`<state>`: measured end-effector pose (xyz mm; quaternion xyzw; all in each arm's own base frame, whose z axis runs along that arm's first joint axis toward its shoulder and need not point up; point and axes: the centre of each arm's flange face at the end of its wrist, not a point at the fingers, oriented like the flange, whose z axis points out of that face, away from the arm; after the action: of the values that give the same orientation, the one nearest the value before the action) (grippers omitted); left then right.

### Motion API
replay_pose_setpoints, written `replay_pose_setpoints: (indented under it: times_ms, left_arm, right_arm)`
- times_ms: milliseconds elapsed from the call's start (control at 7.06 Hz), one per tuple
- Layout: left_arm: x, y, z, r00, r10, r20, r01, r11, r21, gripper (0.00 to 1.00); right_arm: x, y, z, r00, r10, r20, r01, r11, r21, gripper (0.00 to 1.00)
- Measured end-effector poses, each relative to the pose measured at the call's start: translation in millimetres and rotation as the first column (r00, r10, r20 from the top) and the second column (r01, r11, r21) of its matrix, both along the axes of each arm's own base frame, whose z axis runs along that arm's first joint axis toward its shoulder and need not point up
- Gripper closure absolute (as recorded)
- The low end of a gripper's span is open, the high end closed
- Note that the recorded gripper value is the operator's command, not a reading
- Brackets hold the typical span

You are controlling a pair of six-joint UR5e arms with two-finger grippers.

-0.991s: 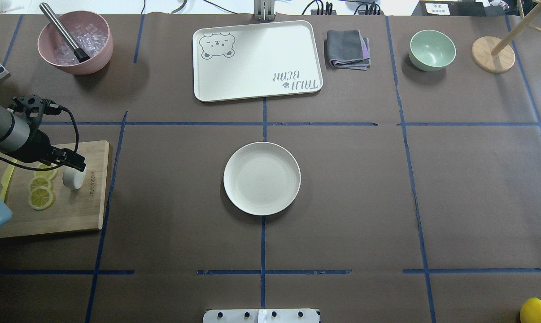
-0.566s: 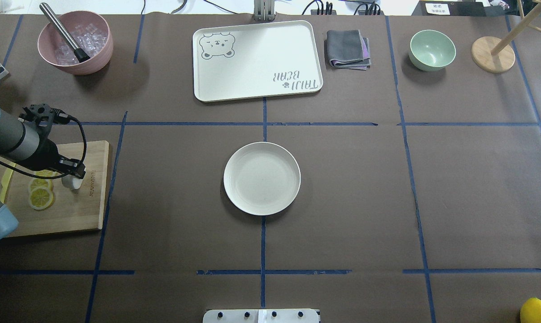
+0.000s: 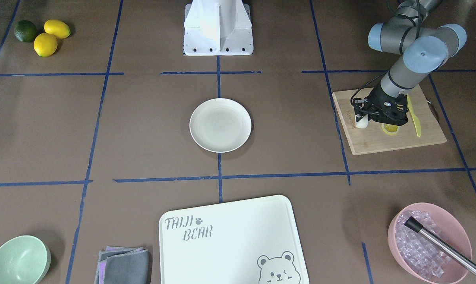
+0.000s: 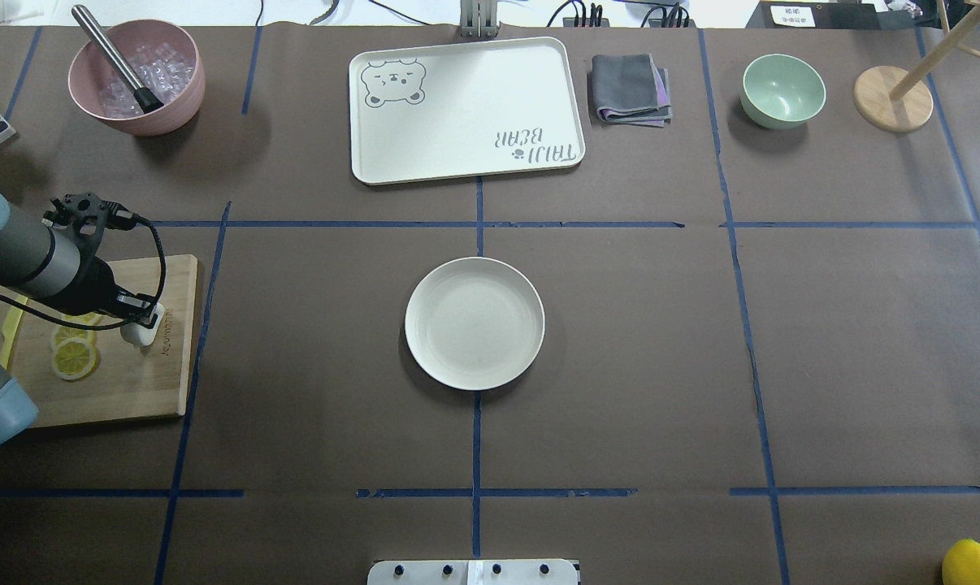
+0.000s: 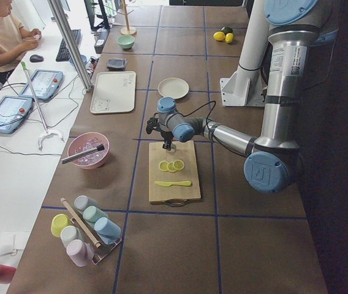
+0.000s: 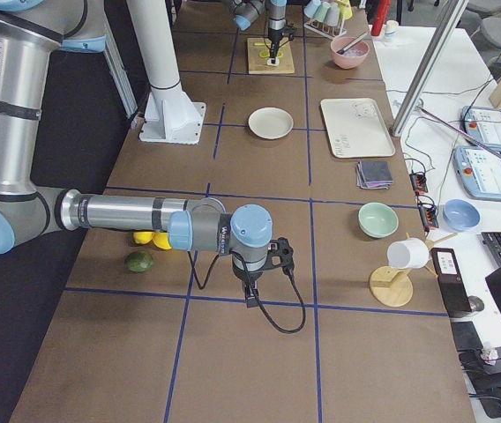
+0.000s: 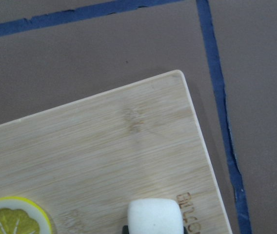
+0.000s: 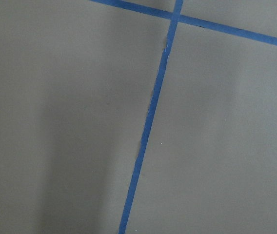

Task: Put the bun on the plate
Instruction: 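Lower the left gripper and grasp the white bun, then carry the bun with the left gripper over the white plate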

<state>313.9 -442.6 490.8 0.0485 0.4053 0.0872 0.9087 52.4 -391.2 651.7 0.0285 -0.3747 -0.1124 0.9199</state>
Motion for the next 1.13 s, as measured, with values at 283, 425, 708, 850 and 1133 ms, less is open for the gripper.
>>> replay_pose_setpoints:
  times_ms: [283,425,708,850,1133]
  left_arm:
    - [22.9,-7.8,-53.6,0.998,-0.052,-0.036,0.051,0.998,-0.049,0.74]
    - [61.5,-10.2,-101.4,0.996,-0.075,-0.043,0.070,0.992,-0.103,0.74]
    - [169.3,-3.2,-221.1,0.990,-0.140,-0.012,0.135,0.971,-0.197,0.74]
    - [218.0,-3.5,-273.2,0.983,-0.183,-0.004,0.177,0.954,-0.242,0.74]
    - [276.3,-2.3,-325.9,0.971,-0.238,-0.002,0.228,0.934,-0.275,0.71]
  right_arm:
    - [-0.1,-0.1,-0.8,1.000,0.000,0.004,0.000,1.000,0.001,0.00]
    - [-0.1,-0.1,-0.9,1.000,0.001,0.005,-0.001,1.000,0.001,0.00]
    - [-0.4,0.0,-0.2,1.000,0.000,0.006,0.000,1.000,-0.001,0.00]
    - [-0.5,0.1,0.5,1.000,0.000,0.006,0.000,1.000,-0.002,0.00]
    - [-0.5,0.4,1.3,1.000,0.000,0.006,0.000,1.000,-0.004,0.00]
